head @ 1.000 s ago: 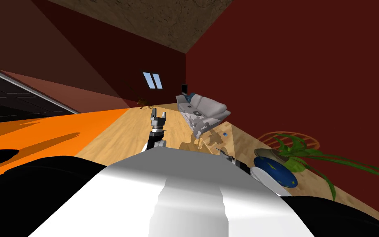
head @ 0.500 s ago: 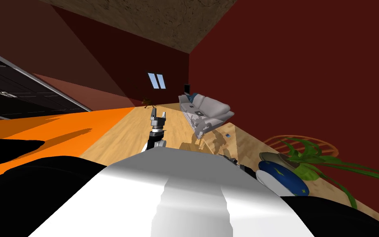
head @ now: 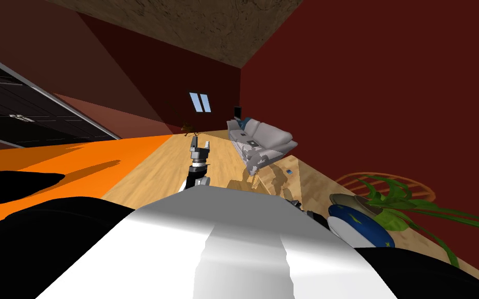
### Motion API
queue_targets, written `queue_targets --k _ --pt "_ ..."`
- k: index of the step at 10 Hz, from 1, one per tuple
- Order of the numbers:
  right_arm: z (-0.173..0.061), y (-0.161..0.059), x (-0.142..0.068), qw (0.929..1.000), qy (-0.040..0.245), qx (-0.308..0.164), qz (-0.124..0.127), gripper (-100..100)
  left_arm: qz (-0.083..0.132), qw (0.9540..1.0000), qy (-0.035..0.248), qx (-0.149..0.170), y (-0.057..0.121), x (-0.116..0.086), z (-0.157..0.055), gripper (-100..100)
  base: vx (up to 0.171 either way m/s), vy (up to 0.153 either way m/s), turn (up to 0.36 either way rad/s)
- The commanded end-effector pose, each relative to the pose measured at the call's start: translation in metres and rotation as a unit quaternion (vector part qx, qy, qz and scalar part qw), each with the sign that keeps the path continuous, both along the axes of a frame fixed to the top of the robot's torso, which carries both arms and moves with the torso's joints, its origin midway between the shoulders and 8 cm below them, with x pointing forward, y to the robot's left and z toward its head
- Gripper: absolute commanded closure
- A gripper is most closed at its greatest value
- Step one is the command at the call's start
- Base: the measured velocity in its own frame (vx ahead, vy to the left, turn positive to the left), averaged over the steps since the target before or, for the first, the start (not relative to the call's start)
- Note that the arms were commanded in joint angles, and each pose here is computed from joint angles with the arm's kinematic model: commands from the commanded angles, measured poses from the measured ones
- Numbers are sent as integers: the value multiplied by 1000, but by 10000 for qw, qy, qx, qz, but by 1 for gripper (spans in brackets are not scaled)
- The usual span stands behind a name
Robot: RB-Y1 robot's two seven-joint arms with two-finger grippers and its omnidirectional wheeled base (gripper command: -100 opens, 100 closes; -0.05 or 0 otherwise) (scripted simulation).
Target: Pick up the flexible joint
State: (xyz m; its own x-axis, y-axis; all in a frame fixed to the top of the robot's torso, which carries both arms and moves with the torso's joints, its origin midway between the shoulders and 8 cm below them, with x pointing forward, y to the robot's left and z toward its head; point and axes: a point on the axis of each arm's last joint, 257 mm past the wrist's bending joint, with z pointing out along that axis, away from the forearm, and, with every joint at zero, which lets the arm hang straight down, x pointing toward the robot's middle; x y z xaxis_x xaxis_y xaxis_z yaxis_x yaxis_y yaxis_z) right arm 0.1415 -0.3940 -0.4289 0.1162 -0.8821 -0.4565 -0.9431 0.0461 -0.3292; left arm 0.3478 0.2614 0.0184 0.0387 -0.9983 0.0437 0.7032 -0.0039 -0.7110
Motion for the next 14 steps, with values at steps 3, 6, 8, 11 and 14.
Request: queue_targets --k 3,6,8,11,14 --pt "0 -1 0 10000 2 -4 4 -100 0 10000 0 0 0 0 0 0 -3 3 10" --pt "0 -1 0 10000 2 -4 4 -100 0 10000 0 0 0 0 0 0 0 0 1" --pt "-9 -32 -25 9988 356 -344 3 -100 0 10000 0 0 0 0 0 0 -12 22 85" --pt "-11 -43 -34 9977 485 -469 3 -100 0 10000 0 0 0 0 0 0 11 11 41" --pt "-12 -51 -40 9969 568 -549 1 -100 0 10000 0 0 0 0 0 0 -2 4 17"
